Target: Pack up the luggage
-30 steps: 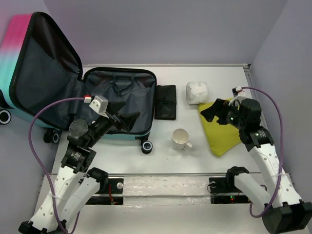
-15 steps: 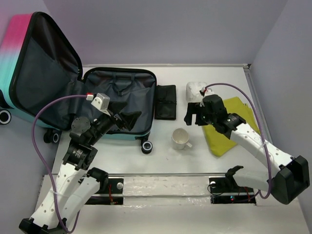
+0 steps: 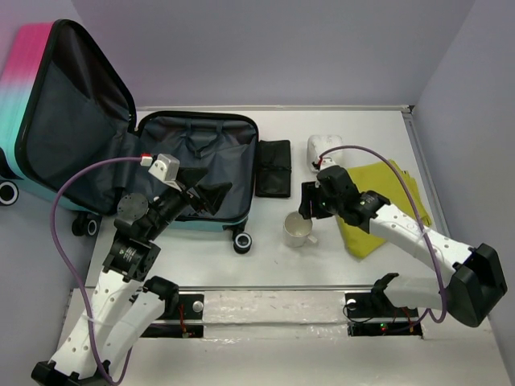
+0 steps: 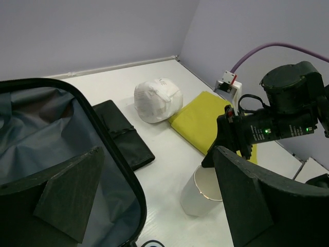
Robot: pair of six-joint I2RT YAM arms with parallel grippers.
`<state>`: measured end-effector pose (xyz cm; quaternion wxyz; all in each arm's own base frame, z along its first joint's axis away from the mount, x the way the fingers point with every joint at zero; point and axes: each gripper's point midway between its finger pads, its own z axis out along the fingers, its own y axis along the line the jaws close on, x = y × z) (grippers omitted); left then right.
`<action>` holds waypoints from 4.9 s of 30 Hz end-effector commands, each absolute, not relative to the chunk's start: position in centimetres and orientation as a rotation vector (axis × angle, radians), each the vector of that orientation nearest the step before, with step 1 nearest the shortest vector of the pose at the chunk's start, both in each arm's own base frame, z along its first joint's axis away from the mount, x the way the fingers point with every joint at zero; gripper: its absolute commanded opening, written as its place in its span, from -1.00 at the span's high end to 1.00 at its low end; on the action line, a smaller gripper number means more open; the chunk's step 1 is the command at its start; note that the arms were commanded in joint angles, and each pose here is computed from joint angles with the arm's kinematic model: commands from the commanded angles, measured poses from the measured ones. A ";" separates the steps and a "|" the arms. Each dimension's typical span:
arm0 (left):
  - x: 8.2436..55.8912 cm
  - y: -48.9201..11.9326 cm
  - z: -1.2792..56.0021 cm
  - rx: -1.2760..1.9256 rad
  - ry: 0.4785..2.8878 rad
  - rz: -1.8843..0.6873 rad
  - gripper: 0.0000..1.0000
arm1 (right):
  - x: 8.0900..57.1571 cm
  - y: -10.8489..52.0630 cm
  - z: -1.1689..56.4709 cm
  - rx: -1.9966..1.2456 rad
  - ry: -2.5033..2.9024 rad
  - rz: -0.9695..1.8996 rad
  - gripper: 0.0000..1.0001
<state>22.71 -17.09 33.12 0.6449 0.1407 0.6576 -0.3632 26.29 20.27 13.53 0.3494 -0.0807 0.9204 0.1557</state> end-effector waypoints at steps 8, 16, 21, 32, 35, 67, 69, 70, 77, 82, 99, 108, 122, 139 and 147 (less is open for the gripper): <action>22.6 -16.7 35.7 0.306 1.431 -0.819 -0.98 | 24.5 20.0 10.6 -0.218 2.457 0.386 0.46; 22.2 -16.6 36.2 0.312 1.413 -0.820 -0.98 | 28.1 20.9 20.2 -0.198 2.190 0.425 0.86; 22.3 -15.7 36.7 0.275 1.399 -0.796 -0.98 | 30.1 24.1 31.6 -0.256 1.881 0.616 0.86; 23.7 -10.8 37.2 0.040 1.391 -0.628 -0.98 | 39.1 40.4 35.0 -0.427 1.580 0.747 0.86; 23.8 -10.4 37.5 0.019 1.388 -0.607 -0.98 | 41.3 44.9 33.7 -0.492 1.533 0.656 0.86; 24.8 -8.5 36.5 -0.095 1.428 -0.524 -0.98 | 39.0 35.1 24.2 -0.246 1.884 0.579 -0.39; 24.8 -8.6 36.5 -0.088 1.428 -0.532 -0.98 | 39.7 32.7 21.2 -0.205 1.977 0.530 -0.41; 24.8 -8.6 36.5 -0.088 1.425 -0.532 -0.98 | 40.1 30.8 19.0 -0.184 2.050 0.477 -0.42; 25.0 -8.6 36.3 -0.090 1.430 -0.526 -0.98 | 42.3 26.4 10.8 -0.026 2.243 0.332 -0.50; 24.9 -9.3 36.2 -0.059 1.437 -0.556 -0.98 | 42.7 26.2 7.0 0.045 2.306 0.314 -0.37; 24.9 -9.4 36.2 -0.051 1.437 -0.562 -0.98 | 42.2 23.2 13.5 0.130 2.088 0.296 0.86; 25.0 -9.4 36.1 -0.055 1.438 -0.564 -0.98 | 38.6 27.0 29.3 -0.093 1.783 0.592 0.86; 25.0 -9.2 36.1 -0.059 1.437 -0.556 -0.98 | 42.7 33.2 28.7 -0.132 1.875 0.637 -0.78; 25.0 -9.6 36.0 -0.046 1.442 -0.571 -0.98 | 48.0 9.8 14.8 0.112 2.221 0.125 -1.00; 25.3 -9.9 35.7 -0.035 1.458 -0.581 -0.98 | 49.5 8.8 12.4 0.202 2.209 0.312 0.08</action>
